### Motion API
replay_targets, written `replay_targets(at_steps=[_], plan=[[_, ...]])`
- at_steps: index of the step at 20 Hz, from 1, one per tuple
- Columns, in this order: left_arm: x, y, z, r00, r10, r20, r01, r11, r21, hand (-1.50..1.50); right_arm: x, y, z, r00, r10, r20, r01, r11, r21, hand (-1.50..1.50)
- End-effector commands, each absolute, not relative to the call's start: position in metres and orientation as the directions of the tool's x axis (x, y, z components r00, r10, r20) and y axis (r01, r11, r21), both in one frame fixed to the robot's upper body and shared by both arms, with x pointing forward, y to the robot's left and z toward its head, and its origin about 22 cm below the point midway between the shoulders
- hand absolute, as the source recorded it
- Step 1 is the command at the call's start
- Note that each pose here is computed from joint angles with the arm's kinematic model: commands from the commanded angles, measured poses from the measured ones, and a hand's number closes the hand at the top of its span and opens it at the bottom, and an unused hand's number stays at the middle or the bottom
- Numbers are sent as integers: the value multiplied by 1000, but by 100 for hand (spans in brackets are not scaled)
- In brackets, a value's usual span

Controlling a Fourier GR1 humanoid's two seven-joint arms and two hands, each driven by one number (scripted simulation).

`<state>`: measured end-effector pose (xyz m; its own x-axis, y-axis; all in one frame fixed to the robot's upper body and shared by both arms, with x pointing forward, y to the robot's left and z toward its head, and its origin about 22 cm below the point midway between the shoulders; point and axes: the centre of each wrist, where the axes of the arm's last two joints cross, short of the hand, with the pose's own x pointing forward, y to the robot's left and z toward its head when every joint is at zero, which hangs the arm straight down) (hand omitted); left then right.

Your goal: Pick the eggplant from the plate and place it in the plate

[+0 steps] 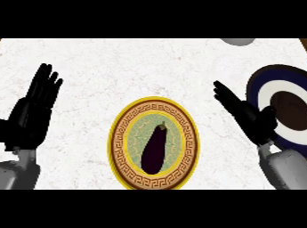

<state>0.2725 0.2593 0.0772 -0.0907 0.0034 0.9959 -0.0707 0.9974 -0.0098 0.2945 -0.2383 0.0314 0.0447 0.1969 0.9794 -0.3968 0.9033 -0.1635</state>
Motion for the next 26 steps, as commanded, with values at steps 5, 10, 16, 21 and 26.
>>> replay_targets(at_steps=[5, 10, 16, 21, 26], plan=[[274, 276, 41, 74, -158, 985, -75, 984, 163, 0, 329, -188, 56, 25, 4, 1000, -405, 914, 7, 150], [264, 284, 22, 166, -149, 975, -83, 983, 165, 0, 306, -221, 32, -70, 235, 969, 3, 972, -236, -150], [272, 275, 4, 159, -170, 973, -67, 981, 183, 0, 254, -184, -12, -135, 283, 949, -235, 922, -309, -150], [279, 295, 15, 164, -152, 975, -64, 984, 164, 0, 259, -178, 5, -146, 438, 887, -309, 831, -462, -150], [286, 277, 18, 160, -159, 974, -64, 983, 171, 0, 261, -163, 41, -133, 522, 842, -336, 776, -534, -150]])
